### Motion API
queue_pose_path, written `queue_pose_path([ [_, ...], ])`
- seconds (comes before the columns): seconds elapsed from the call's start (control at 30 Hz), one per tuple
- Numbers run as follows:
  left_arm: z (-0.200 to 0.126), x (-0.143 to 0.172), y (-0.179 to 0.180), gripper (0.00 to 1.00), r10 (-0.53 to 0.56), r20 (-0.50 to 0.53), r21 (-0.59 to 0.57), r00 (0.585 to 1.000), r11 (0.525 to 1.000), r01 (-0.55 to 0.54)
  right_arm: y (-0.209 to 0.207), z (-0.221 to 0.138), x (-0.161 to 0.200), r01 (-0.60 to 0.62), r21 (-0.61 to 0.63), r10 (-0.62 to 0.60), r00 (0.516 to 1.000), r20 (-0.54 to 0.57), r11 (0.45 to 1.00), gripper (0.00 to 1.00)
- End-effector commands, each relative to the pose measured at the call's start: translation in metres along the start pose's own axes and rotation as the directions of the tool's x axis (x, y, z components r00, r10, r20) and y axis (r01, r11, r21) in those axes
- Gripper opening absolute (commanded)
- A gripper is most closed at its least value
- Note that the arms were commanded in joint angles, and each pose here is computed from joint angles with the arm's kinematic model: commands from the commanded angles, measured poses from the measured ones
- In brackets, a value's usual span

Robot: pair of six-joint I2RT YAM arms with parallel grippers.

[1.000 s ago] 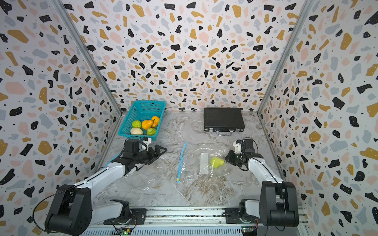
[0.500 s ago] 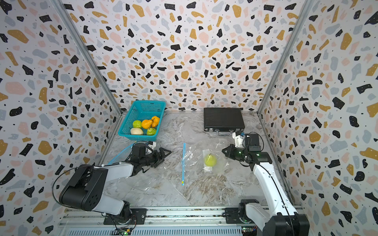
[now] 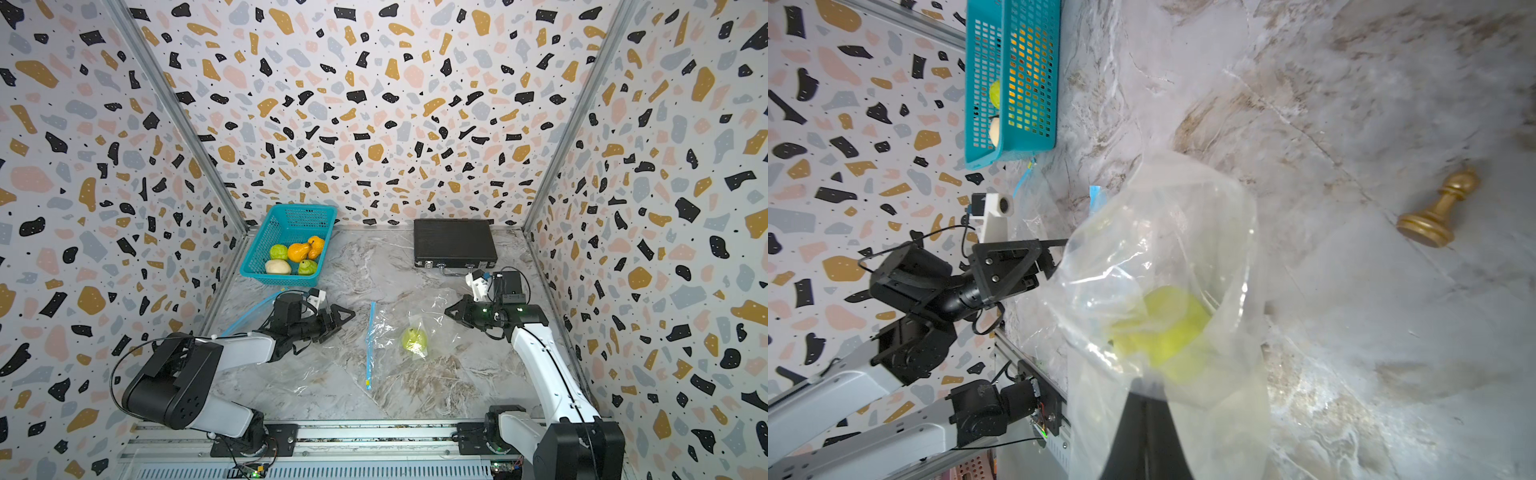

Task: Open the zip-top bag and take out the pear
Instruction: Adjust the zipper food storage bag at the center of the board.

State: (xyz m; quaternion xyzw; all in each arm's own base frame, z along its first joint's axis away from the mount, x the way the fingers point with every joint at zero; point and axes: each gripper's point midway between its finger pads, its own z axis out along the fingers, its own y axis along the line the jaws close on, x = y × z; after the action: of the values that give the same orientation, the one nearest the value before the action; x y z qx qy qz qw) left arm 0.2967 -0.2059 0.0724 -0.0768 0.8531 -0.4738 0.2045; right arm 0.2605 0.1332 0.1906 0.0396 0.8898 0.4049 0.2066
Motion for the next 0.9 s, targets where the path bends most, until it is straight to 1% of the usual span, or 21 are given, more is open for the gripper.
queue_pose_path([
  [0.0, 0.002, 0.010, -0.006, 0.99, 0.064, -0.027, 0.060, 0.998, 0.996, -0.063, 0.043, -0.019, -0.012, 0.062, -0.128, -0.056, 0.997, 0.054, 0.990, 0.00],
  [0.07, 0.004, 0.012, -0.008, 0.99, 0.067, -0.030, 0.096, 0.997, 0.993, -0.064, 0.054, -0.023, -0.017, 0.063, -0.167, -0.053, 0.996, 0.067, 0.984, 0.00],
  [0.13, 0.007, 0.014, -0.010, 0.99, 0.048, -0.038, 0.139, 0.998, 0.989, -0.042, 0.065, -0.026, -0.021, 0.074, -0.212, -0.058, 0.995, 0.078, 0.974, 0.00],
  [0.17, 0.008, 0.015, -0.011, 0.96, 0.033, -0.044, 0.159, 0.999, 0.987, -0.025, 0.067, -0.026, -0.023, 0.070, -0.230, -0.053, 0.996, 0.078, 0.971, 0.00],
  [0.2, 0.010, 0.016, -0.009, 0.86, 0.023, -0.048, 0.171, 0.999, 0.985, -0.014, 0.072, -0.024, -0.024, 0.057, -0.265, -0.040, 0.997, 0.068, 0.962, 0.00],
  [0.23, 0.013, 0.018, -0.006, 0.70, 0.010, -0.055, 0.175, 0.998, 0.985, 0.000, 0.075, -0.022, -0.026, 0.047, -0.307, -0.029, 0.998, 0.061, 0.950, 0.00],
  [0.27, 0.016, 0.020, -0.002, 0.57, -0.003, -0.065, 0.176, 0.998, 0.984, 0.014, 0.072, -0.018, -0.025, 0.038, -0.315, -0.022, 0.998, 0.055, 0.948, 0.00],
  [0.3, 0.018, 0.022, 0.001, 0.53, -0.019, -0.069, 0.176, 0.997, 0.984, 0.031, 0.061, -0.012, -0.024, 0.024, -0.280, -0.012, 0.999, 0.044, 0.960, 0.00],
  [0.33, 0.019, 0.023, 0.003, 0.52, -0.033, -0.067, 0.187, 0.997, 0.981, 0.045, 0.044, -0.004, -0.019, -0.006, -0.216, 0.010, 1.000, 0.016, 0.976, 0.00],
  [0.37, 0.020, 0.024, 0.004, 0.49, -0.045, -0.063, 0.197, 0.997, 0.979, 0.056, 0.028, 0.002, -0.013, -0.029, -0.160, 0.028, 1.000, -0.010, 0.987, 0.00],
  [0.43, 0.019, 0.028, 0.007, 0.45, -0.060, -0.063, 0.209, 0.996, 0.975, 0.072, 0.001, 0.010, -0.008, -0.071, -0.085, 0.070, 0.997, -0.013, 0.994, 0.00],
  [0.53, 0.018, 0.036, 0.013, 0.43, -0.081, -0.065, 0.200, 0.995, 0.976, 0.092, -0.030, 0.014, -0.004, -0.118, 0.007, 0.118, 0.993, 0.006, 0.993, 0.00],
  [0.63, 0.020, 0.043, 0.014, 0.43, -0.074, -0.081, 0.183, 0.994, 0.979, 0.088, -0.056, 0.018, 0.005, -0.146, 0.124, 0.149, 0.989, -0.014, 0.982, 0.00],
  [0.67, 0.021, 0.046, 0.016, 0.42, -0.066, -0.092, 0.166, 0.994, 0.983, 0.081, -0.063, 0.018, 0.006, -0.149, 0.157, 0.152, 0.988, -0.007, 0.976, 0.04],
  [0.73, 0.023, 0.055, 0.020, 0.40, -0.050, -0.124, 0.118, 0.991, 0.991, 0.065, -0.070, 0.013, 0.005, -0.145, 0.199, 0.144, 0.989, 0.015, 0.969, 0.32],
  [0.77, 0.022, 0.059, 0.022, 0.35, -0.046, -0.132, 0.092, 0.990, 0.994, 0.058, -0.071, 0.009, 0.002, -0.136, 0.218, 0.133, 0.991, 0.030, 0.966, 0.40],
  [0.83, 0.016, 0.062, 0.023, 0.30, -0.028, -0.134, 0.063, 0.991, 0.997, 0.037, -0.072, -0.004, -0.006, -0.124, 0.263, 0.107, 0.991, 0.076, 0.957, 0.51],
  [0.87, 0.013, 0.062, 0.021, 0.27, -0.017, -0.134, 0.047, 0.991, 0.999, 0.023, -0.070, -0.012, -0.012, -0.117, 0.284, 0.092, 0.991, 0.103, 0.951, 0.55],
])
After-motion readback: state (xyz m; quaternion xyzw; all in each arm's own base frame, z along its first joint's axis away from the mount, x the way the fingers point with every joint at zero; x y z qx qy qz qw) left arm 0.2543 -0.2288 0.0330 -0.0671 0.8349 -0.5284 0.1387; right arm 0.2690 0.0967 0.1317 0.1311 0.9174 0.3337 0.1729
